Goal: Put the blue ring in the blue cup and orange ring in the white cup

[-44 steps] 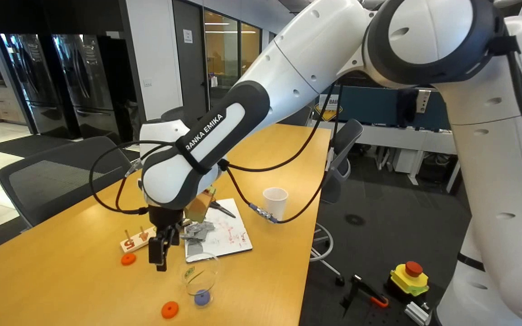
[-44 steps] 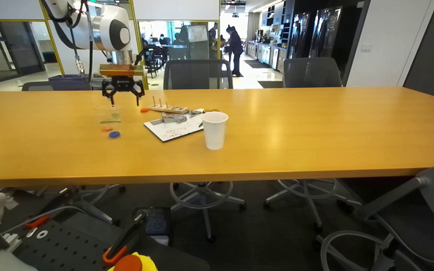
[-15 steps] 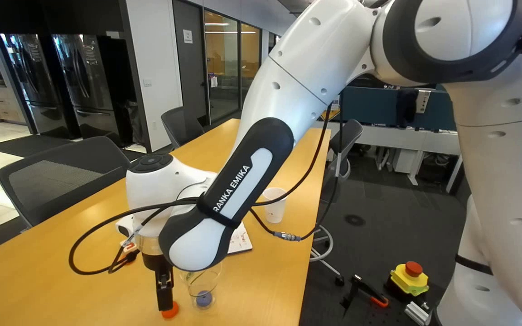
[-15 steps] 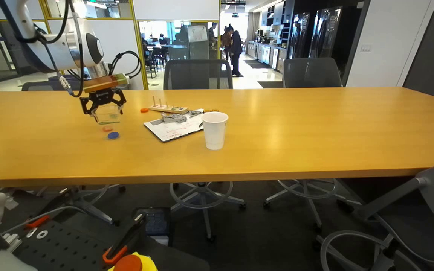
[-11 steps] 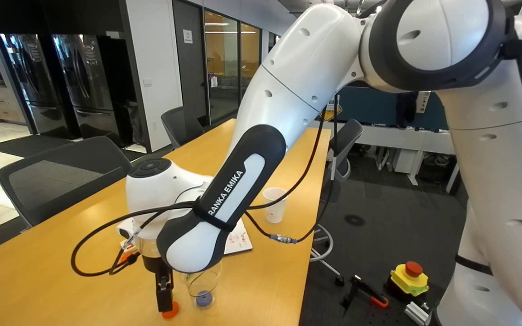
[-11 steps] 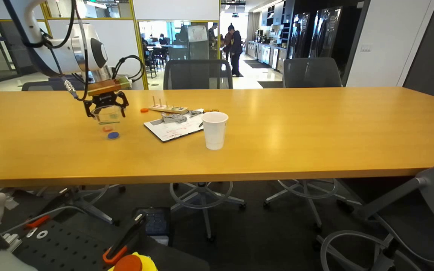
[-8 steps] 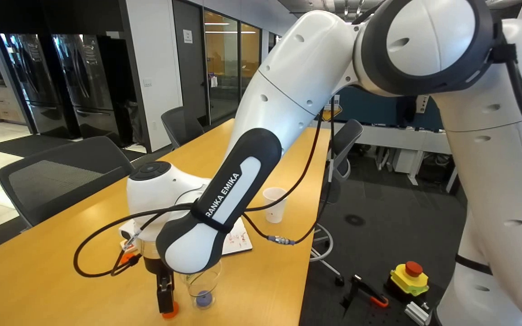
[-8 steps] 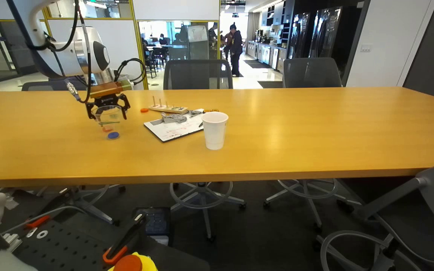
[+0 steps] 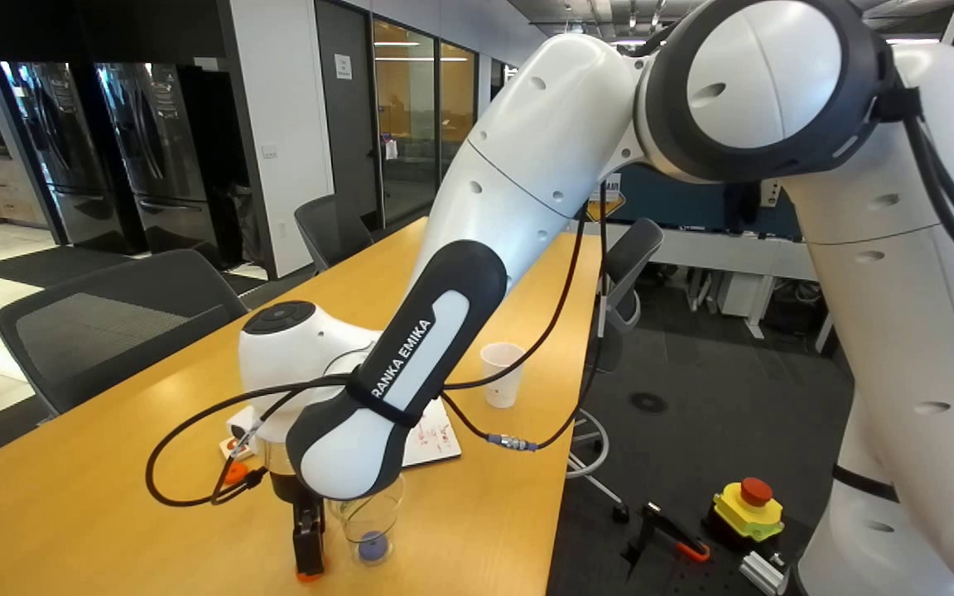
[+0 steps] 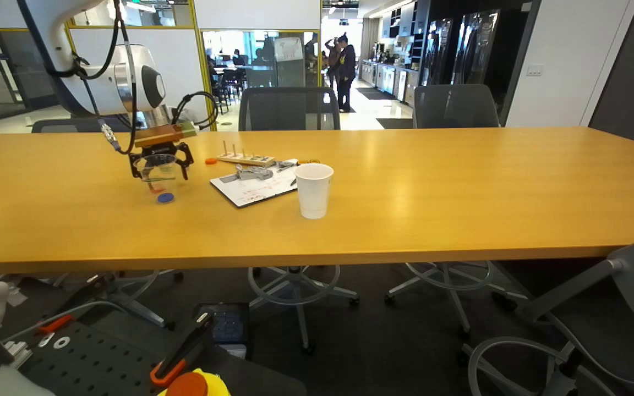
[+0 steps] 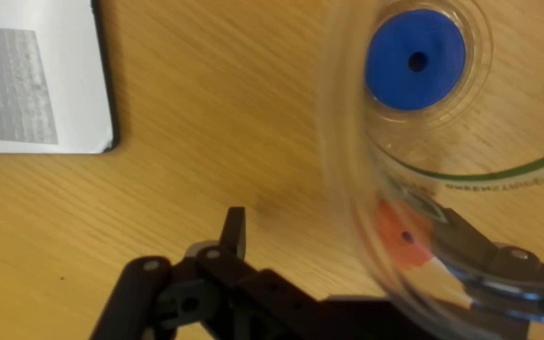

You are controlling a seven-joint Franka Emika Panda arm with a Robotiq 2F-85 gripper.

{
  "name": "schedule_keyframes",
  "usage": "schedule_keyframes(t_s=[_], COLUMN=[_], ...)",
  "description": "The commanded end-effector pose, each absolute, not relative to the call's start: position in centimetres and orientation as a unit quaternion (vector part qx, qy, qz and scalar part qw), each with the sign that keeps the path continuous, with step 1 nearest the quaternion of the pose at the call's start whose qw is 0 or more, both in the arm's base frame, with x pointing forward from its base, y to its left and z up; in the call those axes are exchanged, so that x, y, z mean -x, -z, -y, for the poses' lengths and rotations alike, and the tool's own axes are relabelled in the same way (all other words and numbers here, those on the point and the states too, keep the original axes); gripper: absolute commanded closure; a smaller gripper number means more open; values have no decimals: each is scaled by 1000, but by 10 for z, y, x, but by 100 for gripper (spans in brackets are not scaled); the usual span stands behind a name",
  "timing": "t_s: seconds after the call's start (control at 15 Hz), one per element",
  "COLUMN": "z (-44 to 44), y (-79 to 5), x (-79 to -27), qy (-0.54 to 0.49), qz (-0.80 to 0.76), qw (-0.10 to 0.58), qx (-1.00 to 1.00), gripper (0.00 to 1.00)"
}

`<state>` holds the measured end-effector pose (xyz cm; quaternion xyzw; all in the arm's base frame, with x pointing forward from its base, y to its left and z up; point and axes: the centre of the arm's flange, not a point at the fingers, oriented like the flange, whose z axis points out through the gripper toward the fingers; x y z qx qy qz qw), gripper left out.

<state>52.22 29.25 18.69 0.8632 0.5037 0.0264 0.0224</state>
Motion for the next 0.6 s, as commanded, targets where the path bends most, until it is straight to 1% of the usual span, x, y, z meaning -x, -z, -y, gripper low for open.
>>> schedule_keyframes(t_s=[0.0,0.53], z=[-295,-300], y=[-191,-198], x=[-527,-513], qy=[-24,-32], qz=[-505,-508], qw=[13,15], qx=[-863,-861], gripper=[0,0])
